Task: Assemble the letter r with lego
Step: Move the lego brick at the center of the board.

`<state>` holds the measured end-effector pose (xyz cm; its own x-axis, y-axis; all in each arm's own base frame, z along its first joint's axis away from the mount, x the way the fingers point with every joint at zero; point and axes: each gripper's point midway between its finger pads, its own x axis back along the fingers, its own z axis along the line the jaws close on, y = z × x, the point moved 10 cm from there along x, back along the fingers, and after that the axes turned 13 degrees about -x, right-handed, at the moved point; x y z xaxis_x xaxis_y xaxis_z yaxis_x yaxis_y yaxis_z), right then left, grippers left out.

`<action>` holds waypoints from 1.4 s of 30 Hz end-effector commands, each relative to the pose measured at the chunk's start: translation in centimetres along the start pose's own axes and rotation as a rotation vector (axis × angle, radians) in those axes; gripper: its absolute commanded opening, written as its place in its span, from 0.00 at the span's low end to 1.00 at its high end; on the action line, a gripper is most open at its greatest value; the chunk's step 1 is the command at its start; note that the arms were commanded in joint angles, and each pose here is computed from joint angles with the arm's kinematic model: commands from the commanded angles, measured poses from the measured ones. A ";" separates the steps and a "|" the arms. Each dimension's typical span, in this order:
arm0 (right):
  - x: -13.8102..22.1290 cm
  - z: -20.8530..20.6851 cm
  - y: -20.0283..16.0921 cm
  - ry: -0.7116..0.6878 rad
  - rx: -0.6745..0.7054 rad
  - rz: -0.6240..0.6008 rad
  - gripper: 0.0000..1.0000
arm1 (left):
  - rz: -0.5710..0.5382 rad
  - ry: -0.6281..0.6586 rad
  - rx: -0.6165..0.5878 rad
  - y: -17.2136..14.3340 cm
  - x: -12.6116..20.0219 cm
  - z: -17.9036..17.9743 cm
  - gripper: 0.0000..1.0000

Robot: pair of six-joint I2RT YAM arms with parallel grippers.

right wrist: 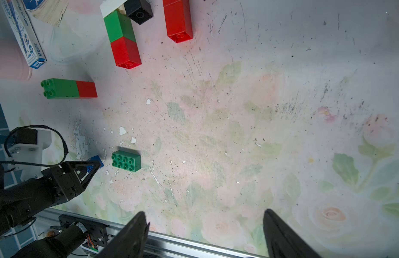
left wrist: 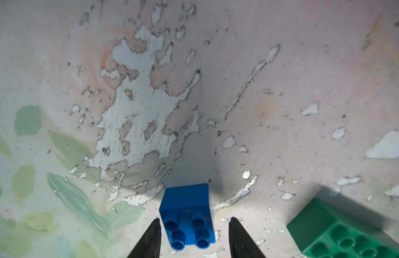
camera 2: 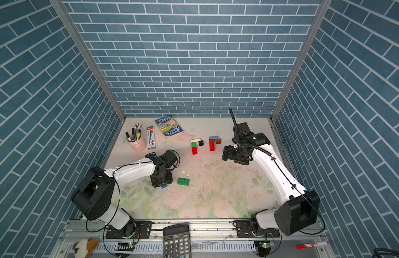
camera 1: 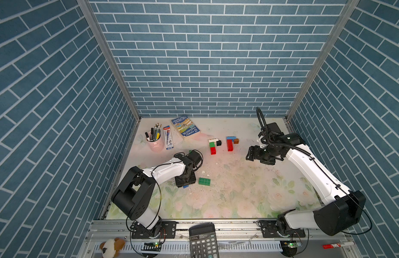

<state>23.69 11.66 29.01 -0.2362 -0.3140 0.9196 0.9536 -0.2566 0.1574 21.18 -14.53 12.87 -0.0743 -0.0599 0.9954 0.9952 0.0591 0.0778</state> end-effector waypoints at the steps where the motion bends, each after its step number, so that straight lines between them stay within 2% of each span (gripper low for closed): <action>1: 0.4 -0.7 -0.7 0.003 0.025 0.027 0.82 | 0.013 0.044 0.015 -0.5 0.0 0.4 0.51; 5: 0.3 -0.9 -0.9 0.005 0.025 0.034 0.82 | 0.017 0.050 0.015 -0.8 -0.7 0.5 0.49; 8: 0.6 -1.0 -1.0 0.001 0.027 0.026 0.81 | 0.019 0.057 0.006 -0.8 -0.9 0.4 0.39; 15: 1.3 -1.4 -1.3 -0.006 0.022 0.008 0.81 | 0.027 0.073 -0.041 -0.2 -1.1 0.0 0.29; 29: 1.9 -2.2 -2.0 -0.007 0.007 -0.015 0.80 | -0.056 0.043 -0.149 1.8 3.5 -3.9 0.29; 34: 2.2 -2.7 -2.5 -0.021 0.001 -0.025 0.80 | -0.075 0.003 -0.194 3.2 4.3 -6.8 0.30; 42: 3.9 -4.2 -3.6 -0.053 -0.015 -0.052 0.81 | -0.029 -0.044 -0.284 5.0 2.3 -13.7 0.30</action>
<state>19.90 8.48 30.40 -0.2896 -0.2917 0.9116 0.9337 -0.2959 0.2019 27.06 -26.82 15.41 -0.1386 -0.0089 0.9903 0.9726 -0.1895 0.1345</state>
